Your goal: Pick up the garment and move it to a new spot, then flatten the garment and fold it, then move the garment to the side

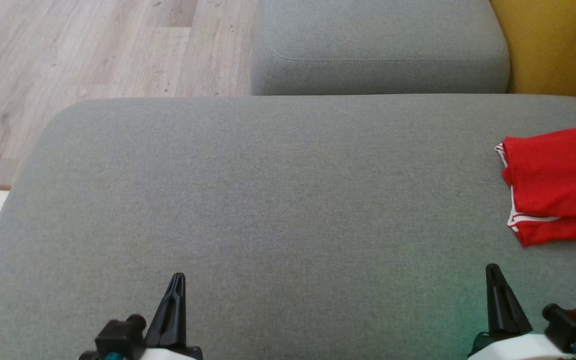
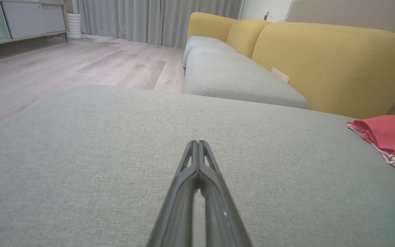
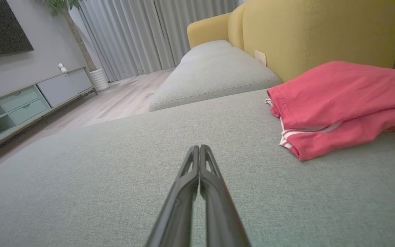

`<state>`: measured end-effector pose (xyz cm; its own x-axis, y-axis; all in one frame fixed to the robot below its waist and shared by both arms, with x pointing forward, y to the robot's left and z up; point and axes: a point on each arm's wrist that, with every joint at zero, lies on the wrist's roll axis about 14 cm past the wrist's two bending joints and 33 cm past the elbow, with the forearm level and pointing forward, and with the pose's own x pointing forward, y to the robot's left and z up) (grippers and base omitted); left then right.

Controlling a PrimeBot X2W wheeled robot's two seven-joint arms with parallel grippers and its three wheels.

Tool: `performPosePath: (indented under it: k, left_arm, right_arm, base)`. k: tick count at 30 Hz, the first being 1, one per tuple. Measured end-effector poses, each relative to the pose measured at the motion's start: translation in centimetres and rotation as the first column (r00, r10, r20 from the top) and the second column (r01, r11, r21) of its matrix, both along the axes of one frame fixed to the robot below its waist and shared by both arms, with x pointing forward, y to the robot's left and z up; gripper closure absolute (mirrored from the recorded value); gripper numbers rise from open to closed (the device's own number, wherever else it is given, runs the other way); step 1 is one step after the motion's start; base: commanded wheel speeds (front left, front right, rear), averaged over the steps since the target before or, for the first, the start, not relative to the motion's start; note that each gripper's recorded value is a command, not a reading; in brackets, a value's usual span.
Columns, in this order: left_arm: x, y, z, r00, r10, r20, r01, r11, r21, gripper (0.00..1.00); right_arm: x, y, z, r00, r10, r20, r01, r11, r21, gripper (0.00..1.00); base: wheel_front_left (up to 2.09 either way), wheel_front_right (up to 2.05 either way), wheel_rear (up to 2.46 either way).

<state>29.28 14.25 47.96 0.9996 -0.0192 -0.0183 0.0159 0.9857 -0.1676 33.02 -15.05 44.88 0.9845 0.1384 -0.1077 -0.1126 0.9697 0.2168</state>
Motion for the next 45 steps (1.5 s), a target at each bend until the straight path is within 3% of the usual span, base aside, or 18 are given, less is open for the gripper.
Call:
performPosePath:
  k: [23,45]
  left_arm:
    - [1.4,1.1,-1.3,0.996,0.027,-0.088,-0.049,0.964,-0.262,1.0]
    - [2.7,1.9,-2.0,0.989,0.023,-0.144,-0.092,0.863,-0.496,1.0]
  right_arm:
    - [0.6,-1.7,-0.1,0.993,-0.099,-0.068,0.112,0.964,0.24,1.0]
    - [1.5,-2.9,0.2,0.98,-0.157,-0.119,0.195,0.865,0.463,1.0]
  base:
    - [0.0,0.0,0.0]
    - [0.0,0.0,0.0]
